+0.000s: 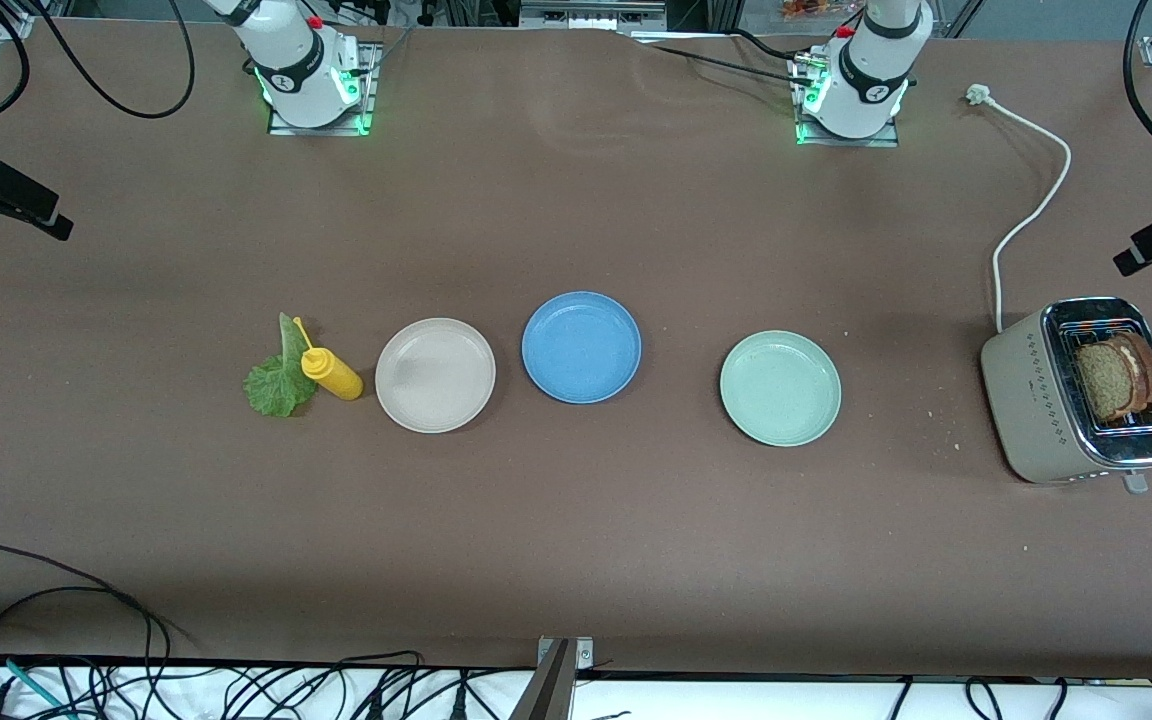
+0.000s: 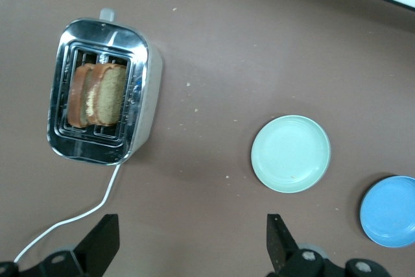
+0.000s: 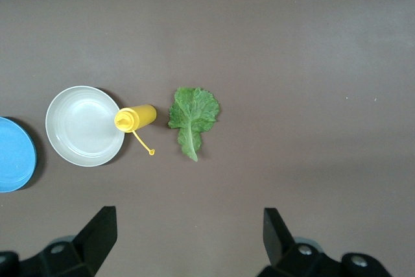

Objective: Make sandwich in blue plate with both arms
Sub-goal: 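Reach the left gripper down into the toaster and grasp a bread slice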

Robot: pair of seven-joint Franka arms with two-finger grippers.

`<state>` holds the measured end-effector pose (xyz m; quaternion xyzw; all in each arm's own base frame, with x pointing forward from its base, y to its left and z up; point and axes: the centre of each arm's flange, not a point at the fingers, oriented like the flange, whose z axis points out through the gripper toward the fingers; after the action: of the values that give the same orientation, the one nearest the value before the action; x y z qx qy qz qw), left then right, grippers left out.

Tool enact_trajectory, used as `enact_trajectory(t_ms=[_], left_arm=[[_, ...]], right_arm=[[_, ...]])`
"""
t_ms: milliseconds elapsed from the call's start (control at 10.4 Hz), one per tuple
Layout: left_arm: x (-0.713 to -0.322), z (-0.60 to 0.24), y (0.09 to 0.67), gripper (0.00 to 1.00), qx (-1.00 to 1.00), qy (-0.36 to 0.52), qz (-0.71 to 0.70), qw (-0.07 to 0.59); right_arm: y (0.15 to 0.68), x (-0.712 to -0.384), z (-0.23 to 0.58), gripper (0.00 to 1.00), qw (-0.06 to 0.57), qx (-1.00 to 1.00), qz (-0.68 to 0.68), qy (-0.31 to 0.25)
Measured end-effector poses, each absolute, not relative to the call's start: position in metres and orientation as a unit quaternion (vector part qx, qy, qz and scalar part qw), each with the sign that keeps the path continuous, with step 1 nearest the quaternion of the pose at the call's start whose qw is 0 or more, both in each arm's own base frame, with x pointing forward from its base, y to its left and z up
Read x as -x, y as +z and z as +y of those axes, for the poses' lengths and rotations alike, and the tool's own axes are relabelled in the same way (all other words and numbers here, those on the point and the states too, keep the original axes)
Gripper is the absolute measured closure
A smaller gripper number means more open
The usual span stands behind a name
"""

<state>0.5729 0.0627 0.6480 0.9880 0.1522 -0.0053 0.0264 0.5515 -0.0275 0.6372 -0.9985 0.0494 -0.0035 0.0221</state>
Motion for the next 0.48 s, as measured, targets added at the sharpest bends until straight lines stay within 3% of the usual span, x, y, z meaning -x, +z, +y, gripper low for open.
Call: enact_trajectory(t_ms=[479], left_arm=[[-0.611, 0.134, 0.549, 0.00, -0.991, -0.067, 0.115, -0.013]], right_arm=[[0.637, -0.551, -0.027, 0.00, 0.022, 0.999, 0.049, -0.003]])
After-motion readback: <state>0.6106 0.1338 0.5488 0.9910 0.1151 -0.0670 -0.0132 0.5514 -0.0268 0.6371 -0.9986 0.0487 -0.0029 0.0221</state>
